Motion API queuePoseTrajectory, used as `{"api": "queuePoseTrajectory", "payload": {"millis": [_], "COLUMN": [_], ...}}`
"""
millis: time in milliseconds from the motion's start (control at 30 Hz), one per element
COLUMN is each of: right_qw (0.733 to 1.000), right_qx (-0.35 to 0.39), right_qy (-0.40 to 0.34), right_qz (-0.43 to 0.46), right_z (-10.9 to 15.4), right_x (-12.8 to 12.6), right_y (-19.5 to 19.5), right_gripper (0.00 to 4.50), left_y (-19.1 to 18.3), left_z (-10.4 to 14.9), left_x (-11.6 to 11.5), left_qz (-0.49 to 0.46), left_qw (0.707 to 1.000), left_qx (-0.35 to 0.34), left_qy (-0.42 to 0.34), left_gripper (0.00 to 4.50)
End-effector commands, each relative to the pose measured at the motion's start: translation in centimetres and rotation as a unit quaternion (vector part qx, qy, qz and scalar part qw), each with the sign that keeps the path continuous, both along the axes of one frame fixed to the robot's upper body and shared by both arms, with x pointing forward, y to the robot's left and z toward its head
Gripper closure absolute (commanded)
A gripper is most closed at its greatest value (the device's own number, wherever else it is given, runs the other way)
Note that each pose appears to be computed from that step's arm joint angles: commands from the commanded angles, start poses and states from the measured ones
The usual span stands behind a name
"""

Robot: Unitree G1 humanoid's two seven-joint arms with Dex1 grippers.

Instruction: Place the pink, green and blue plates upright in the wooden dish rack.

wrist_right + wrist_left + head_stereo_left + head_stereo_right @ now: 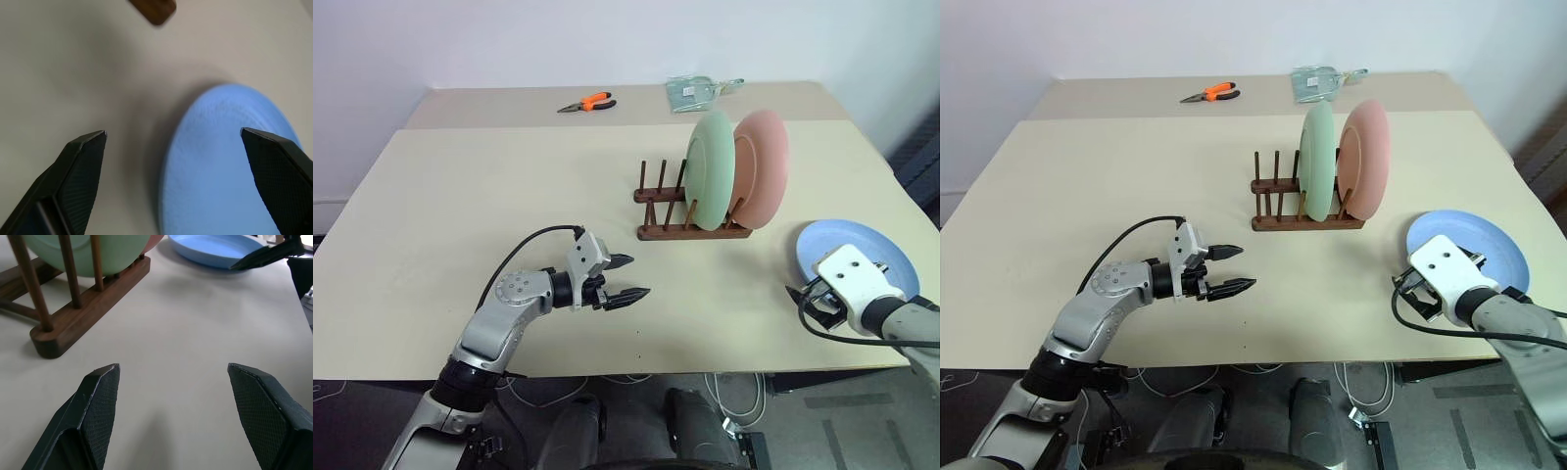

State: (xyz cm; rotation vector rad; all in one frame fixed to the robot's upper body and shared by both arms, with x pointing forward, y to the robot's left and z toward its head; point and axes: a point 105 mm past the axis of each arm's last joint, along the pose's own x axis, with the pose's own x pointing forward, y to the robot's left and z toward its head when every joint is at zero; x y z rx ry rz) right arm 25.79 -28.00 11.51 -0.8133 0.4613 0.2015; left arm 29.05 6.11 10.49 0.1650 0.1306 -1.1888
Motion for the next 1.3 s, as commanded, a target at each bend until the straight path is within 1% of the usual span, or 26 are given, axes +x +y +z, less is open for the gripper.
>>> {"api": "queuePoseTrajectory", "payload": {"millis": [33, 67, 100, 200, 267, 300, 433, 500, 533, 567, 633, 700, 767, 833, 900, 967, 1000, 1067, 1133, 1200, 1233, 1300], "right_qw": [0.999, 0.998, 0.998, 0.997, 0.997, 0.997, 0.995, 0.992, 0.990, 0.987, 0.969, 0.942, 0.908, 0.873, 0.840, 0.799, 0.769, 0.716, 0.671, 0.635, 0.622, 0.615], "right_qx": [-0.043, -0.049, -0.056, -0.073, -0.072, -0.071, -0.086, -0.095, -0.089, -0.084, -0.028, 0.055, 0.146, 0.235, 0.312, 0.394, 0.443, 0.519, 0.583, 0.636, 0.657, 0.684], "right_qy": [-0.004, 0.000, 0.004, 0.010, 0.005, -0.001, -0.039, -0.081, -0.113, -0.134, -0.244, -0.330, -0.389, -0.417, -0.412, -0.376, -0.350, -0.297, -0.242, -0.194, -0.173, -0.133], "right_qz": [-0.022, -0.025, -0.029, -0.035, -0.036, -0.036, -0.019, -0.001, 0.006, 0.009, 0.000, 0.013, 0.046, 0.099, 0.165, 0.254, 0.301, 0.359, 0.390, 0.394, 0.390, 0.369], "right_z": [-0.9, -1.2, -1.6, -2.3, -2.2, -1.9, 0.2, 2.7, 4.4, 5.5, 11.6, 16.8, 21.0, 24.2, 26.0, 27.0, 27.2, 27.1, 26.6, 26.2, 26.0, 24.9], "right_x": [0.4, 0.4, 0.5, 0.7, 1.0, 1.2, 2.2, 2.9, 3.4, 3.7, 4.7, 4.7, 4.1, 3.2, 2.2, 1.0, 0.4, -0.6, -1.1, -1.0, -0.9, 0.0], "right_y": [-1.0, -1.2, -1.5, -1.9, -1.9, -1.7, -1.2, -0.6, -0.3, -0.2, -0.2, 0.4, 1.5, 3.3, 5.4, 8.8, 10.9, 14.2, 16.8, 18.7, 19.3, 20.6], "right_gripper": [0.59, 0.91, 1.36, 2.94, 4.03, 4.47, 4.47, 4.47, 4.47, 4.47, 4.47, 4.47, 4.47, 4.47, 4.47, 4.47, 4.47, 4.47, 4.47, 4.47, 4.47, 4.47], "left_y": [-0.2, -0.2, -0.2, -0.2, -0.2, -0.2, -0.1, 0.0, 0.1, 0.2, 0.5, 0.7, 1.0, 1.2, 1.3, 1.5, 1.7, 2.0, 2.6, 3.2, 3.5, 4.1], "left_z": [0.8, 0.7, 0.7, 0.7, 0.7, 0.7, 0.7, 0.8, 0.9, 0.9, 1.0, 1.0, 1.0, 1.1, 1.1, 1.2, 1.2, 1.3, 1.4, 1.5, 1.6, 1.6], "left_x": [-0.1, -0.1, -0.1, -0.2, -0.3, -0.3, -0.3, -0.1, 0.0, 0.1, 0.4, 0.6, 0.8, 1.0, 1.2, 1.3, 1.4, 1.6, 1.8, 2.0, 2.1, 2.1], "left_qz": [-0.009, -0.008, -0.007, -0.004, -0.003, -0.002, 0.003, 0.009, 0.012, 0.014, 0.020, 0.024, 0.028, 0.035, 0.040, 0.044, 0.047, 0.055, 0.066, 0.079, 0.084, 0.090], "left_qw": [1.000, 1.000, 1.000, 1.000, 1.000, 1.000, 1.000, 1.000, 1.000, 1.000, 0.999, 0.999, 0.999, 0.999, 0.999, 0.998, 0.998, 0.998, 0.997, 0.996, 0.995, 0.995], "left_qx": [-0.004, -0.004, -0.004, -0.004, -0.004, -0.004, -0.006, -0.008, -0.009, -0.010, -0.010, -0.009, -0.007, -0.008, -0.010, -0.011, -0.011, -0.012, -0.010, -0.007, -0.005, 0.001], "left_qy": [-0.019, -0.019, -0.019, -0.019, -0.020, -0.020, -0.021, -0.023, -0.024, -0.024, -0.027, -0.029, -0.030, -0.032, -0.033, -0.034, -0.035, -0.037, -0.040, -0.043, -0.045, -0.047], "left_gripper": [0.88, 0.88, 0.88, 0.88, 0.88, 0.88, 0.88, 0.88, 0.88, 0.88, 0.88, 0.88, 0.88, 0.88, 0.88, 0.88, 0.88, 0.88, 0.88, 0.88, 0.88, 0.88]}}
